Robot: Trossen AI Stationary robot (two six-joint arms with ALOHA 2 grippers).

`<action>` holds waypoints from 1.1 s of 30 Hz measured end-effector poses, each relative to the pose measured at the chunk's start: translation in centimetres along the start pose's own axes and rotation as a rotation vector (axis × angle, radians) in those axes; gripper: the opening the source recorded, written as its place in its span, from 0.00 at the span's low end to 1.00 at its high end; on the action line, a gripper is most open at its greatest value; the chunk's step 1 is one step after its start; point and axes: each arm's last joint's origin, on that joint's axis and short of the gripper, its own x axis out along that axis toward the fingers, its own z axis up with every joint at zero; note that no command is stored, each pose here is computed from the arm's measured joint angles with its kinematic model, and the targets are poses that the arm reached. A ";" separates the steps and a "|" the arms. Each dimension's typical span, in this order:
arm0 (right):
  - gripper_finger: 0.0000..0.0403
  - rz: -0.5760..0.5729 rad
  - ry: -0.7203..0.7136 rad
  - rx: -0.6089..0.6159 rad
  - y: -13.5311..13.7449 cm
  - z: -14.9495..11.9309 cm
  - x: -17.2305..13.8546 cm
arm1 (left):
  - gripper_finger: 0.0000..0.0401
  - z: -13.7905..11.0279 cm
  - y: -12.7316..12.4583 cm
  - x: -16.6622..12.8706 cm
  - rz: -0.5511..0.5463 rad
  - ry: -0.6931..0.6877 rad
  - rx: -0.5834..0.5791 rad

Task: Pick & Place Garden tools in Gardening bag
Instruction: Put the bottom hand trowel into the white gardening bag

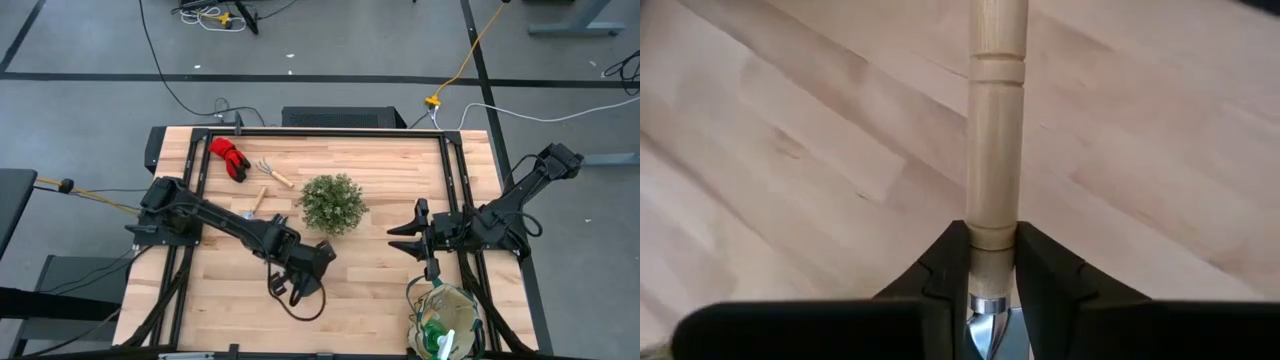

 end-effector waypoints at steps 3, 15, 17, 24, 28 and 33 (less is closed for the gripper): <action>0.31 0.001 -0.008 -0.017 0.0 0.1 0.0 | 0.17 0.5 1.0 -0.9 0.034 -0.031 -0.043; 0.31 -0.054 -0.025 -0.052 -0.2 0.3 0.0 | 0.17 1.5 5.1 -5.0 0.155 -0.151 -0.258; 0.31 -0.054 -0.030 -0.063 -0.2 0.3 0.0 | 0.18 1.7 5.7 -5.8 0.175 -0.176 -0.267; 0.31 -0.050 -0.088 -0.079 -0.1 1.0 -0.1 | 0.18 1.6 7.7 -8.0 0.245 -0.234 -0.296; 0.31 -0.062 -0.103 -0.098 -0.1 1.2 -0.1 | 0.18 1.4 8.8 -9.2 0.275 -0.262 -0.337; 0.37 -0.134 -0.108 -0.110 -0.3 1.2 -0.1 | 0.17 1.0 9.9 -10.1 0.298 -0.307 -0.387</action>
